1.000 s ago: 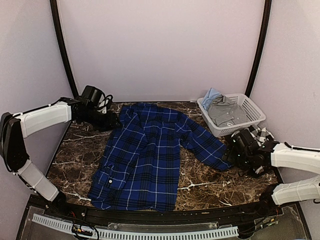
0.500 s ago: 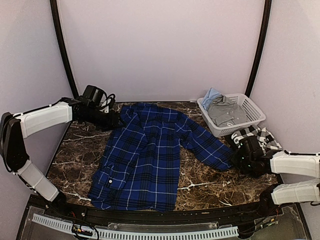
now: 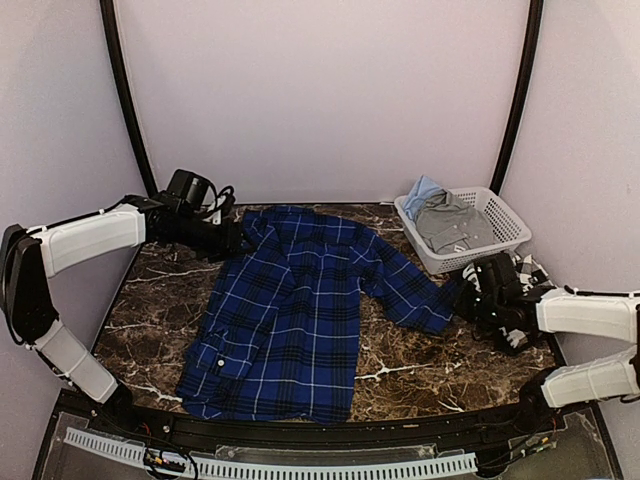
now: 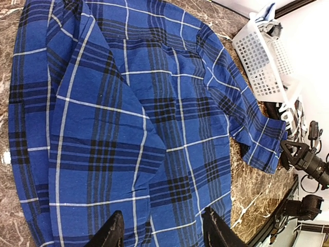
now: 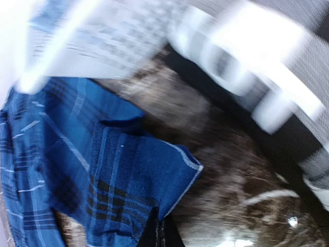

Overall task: Fold and stack the long sleeve shirts
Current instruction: Pick up the sleeve from the center of the board, then pass from the right arm to the left

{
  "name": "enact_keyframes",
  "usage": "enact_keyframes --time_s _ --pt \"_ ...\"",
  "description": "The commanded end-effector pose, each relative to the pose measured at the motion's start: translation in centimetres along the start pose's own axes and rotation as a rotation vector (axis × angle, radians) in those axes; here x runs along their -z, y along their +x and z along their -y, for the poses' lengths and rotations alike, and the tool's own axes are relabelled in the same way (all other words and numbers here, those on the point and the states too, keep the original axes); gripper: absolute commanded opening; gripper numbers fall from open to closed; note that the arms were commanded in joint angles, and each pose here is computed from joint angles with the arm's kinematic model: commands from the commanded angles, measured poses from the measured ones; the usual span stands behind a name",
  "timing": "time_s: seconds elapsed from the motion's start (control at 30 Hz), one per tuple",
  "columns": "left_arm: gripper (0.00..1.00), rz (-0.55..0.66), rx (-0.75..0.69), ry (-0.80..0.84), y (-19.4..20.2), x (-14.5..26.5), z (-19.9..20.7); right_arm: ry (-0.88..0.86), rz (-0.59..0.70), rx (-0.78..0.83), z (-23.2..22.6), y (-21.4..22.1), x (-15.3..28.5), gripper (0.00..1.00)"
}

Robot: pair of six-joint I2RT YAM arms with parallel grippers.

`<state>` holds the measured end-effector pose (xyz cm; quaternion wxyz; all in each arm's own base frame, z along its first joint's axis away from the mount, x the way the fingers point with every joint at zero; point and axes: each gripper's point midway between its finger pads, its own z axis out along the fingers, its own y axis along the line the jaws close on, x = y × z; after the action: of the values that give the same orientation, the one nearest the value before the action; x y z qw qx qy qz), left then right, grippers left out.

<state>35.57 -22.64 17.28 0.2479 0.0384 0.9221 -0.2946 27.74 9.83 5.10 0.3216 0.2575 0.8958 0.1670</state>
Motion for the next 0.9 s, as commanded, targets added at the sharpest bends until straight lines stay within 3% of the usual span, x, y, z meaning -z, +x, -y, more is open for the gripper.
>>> enact_keyframes --time_s 0.0,0.2,0.47,0.6,0.87 --pt "0.51 0.036 -0.021 0.089 -0.5 1.2 2.4 -0.104 0.06 0.172 -5.9 -2.3 1.6 0.0" --pt "0.51 0.044 -0.065 0.211 0.0 1.2 5.6 -0.232 0.066 0.337 -14.2 -1.8 3.5 0.0" --pt "0.52 -0.003 -0.09 0.375 2.5 0.1 9.2 -0.528 -0.062 0.401 -26.9 1.7 4.3 0.0" --pt "0.54 -0.026 -0.104 0.437 3.6 -0.6 11.1 -0.606 -0.129 0.395 -30.5 3.4 3.4 0.0" --pt "0.56 -0.043 -0.127 0.393 5.0 -3.3 12.2 -0.77 -0.266 0.349 -35.4 6.6 2.9 0.0"
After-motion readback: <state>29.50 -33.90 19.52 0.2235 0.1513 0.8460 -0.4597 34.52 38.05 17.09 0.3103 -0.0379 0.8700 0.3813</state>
